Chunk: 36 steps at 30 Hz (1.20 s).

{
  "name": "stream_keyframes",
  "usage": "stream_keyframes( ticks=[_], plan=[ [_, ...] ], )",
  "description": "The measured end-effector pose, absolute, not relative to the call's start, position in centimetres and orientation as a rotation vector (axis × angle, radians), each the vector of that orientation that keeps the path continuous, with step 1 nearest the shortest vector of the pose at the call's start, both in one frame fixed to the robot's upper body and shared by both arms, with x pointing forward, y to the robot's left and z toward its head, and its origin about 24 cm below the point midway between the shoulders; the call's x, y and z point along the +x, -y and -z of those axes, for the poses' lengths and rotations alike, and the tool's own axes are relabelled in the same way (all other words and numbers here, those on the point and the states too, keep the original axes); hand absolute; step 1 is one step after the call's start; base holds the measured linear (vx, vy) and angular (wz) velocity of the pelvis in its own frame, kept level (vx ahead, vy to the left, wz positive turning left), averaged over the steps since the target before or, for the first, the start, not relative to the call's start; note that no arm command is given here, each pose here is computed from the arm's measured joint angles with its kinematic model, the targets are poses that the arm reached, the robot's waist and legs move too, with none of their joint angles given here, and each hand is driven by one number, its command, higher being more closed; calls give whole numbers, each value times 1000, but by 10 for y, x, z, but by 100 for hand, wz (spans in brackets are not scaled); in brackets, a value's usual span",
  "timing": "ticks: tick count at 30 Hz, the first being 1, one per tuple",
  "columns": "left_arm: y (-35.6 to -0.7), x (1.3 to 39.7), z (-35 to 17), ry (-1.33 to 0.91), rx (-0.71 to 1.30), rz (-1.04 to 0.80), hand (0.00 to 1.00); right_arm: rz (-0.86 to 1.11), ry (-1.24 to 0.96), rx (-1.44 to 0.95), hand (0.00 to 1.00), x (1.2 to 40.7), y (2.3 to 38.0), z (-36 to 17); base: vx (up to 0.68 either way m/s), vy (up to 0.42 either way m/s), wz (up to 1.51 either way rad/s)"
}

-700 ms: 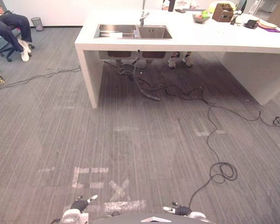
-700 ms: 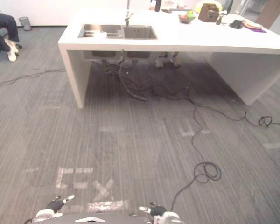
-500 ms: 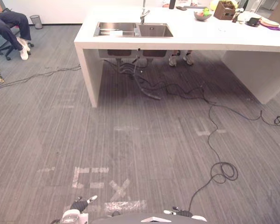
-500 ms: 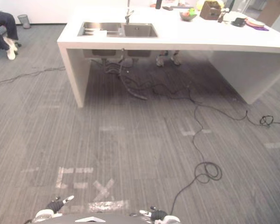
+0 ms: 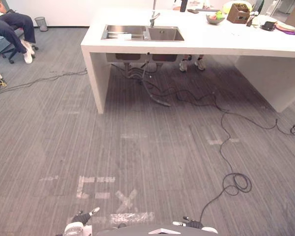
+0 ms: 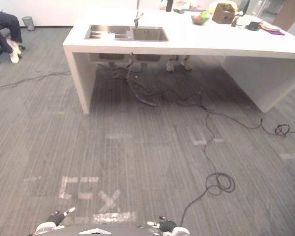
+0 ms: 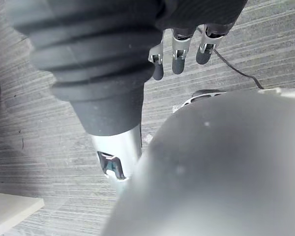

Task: Walk over to the sink, pick up the cup, carry it to the dishwasher, place the cup inside the dishwasher, then close the dishwasher door

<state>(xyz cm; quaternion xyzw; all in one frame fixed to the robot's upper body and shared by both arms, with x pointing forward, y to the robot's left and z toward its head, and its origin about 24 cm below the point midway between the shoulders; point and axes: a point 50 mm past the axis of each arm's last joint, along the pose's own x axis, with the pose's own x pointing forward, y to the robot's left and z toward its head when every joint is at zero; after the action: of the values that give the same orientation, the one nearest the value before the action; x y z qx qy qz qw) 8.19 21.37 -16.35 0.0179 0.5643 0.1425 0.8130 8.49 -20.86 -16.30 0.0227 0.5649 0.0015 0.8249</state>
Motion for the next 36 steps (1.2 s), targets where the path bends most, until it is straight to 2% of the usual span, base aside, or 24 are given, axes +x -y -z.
stream_keyframes(
  ticks=[10,23,30,36],
  plan=[
    [-215,66,167,-1305,-111,-461,0,-4,-1172,-8,0,83,210,163,-3,-6,1],
    [-221,55,168,-1400,-71,-479,0,49,-1124,47,0,93,213,159,18,6,9],
    [-223,59,167,-1428,-103,-544,0,108,-1134,147,0,82,211,162,230,-59,29],
    [-215,50,168,-1398,-228,-644,0,161,-1224,205,0,34,206,166,468,-282,28]
  ],
)
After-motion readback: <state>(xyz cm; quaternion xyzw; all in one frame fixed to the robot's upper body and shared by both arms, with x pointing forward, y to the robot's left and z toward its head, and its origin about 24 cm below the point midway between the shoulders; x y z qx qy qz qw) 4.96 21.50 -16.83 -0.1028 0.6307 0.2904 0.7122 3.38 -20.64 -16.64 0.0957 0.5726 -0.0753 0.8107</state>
